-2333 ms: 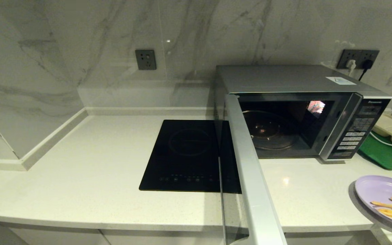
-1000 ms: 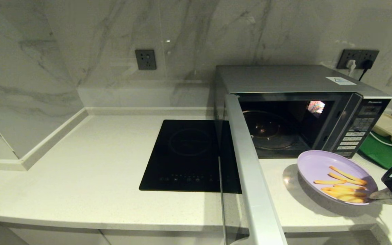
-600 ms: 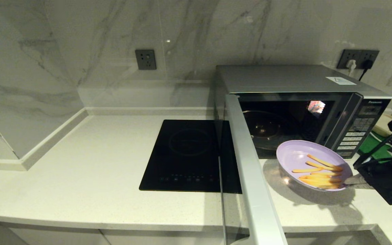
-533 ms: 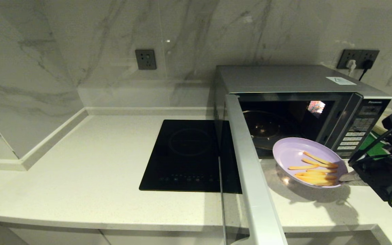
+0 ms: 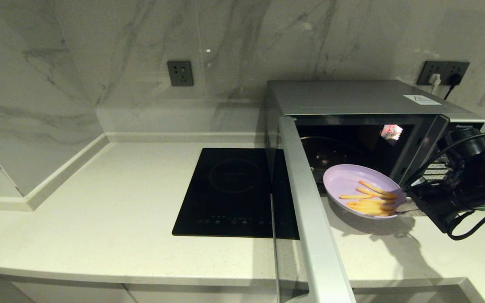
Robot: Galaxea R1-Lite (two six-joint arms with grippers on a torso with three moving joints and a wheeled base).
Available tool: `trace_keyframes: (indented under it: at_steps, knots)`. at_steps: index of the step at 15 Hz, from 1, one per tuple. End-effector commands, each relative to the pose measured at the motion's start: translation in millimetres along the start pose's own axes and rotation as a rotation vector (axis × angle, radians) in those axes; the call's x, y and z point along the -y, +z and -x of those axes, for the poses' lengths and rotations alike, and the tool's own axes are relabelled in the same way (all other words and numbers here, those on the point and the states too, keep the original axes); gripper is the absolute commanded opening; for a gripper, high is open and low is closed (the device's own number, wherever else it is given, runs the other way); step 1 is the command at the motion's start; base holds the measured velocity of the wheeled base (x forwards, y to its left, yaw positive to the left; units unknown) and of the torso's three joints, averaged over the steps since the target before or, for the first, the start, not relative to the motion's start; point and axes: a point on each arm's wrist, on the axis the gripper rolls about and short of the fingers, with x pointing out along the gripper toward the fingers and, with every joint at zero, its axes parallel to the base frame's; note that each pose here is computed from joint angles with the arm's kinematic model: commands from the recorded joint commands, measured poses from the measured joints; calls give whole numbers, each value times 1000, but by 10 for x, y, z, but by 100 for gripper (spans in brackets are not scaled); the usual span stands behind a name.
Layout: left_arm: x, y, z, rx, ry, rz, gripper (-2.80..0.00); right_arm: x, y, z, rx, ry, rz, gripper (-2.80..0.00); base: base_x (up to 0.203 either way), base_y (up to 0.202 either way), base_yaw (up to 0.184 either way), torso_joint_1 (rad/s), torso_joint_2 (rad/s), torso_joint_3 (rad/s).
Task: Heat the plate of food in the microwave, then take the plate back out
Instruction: Put the plate in the microwave oven
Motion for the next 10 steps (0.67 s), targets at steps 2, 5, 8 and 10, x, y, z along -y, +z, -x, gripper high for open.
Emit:
trace_keyframes:
  at_steps: [2, 5, 8, 10]
  knots:
    - [0, 0, 0, 1, 0, 1, -280, -216, -90, -59, -19, 33, -4, -280, 0, 0, 0, 0, 0, 0]
    - [0, 0, 0, 1, 0, 1, -280, -328, -122, -172, -41, 20, -20, -280, 0, 0, 0, 0, 0, 0]
    - [0, 0, 0, 1, 0, 1, -280, -379, -97, -241, -23, 11, -20, -280, 0, 0, 0, 0, 0, 0]
    - [0, 0, 0, 1, 0, 1, -280, -418, -77, -241, -15, 21, -18, -280, 0, 0, 0, 0, 0, 0]
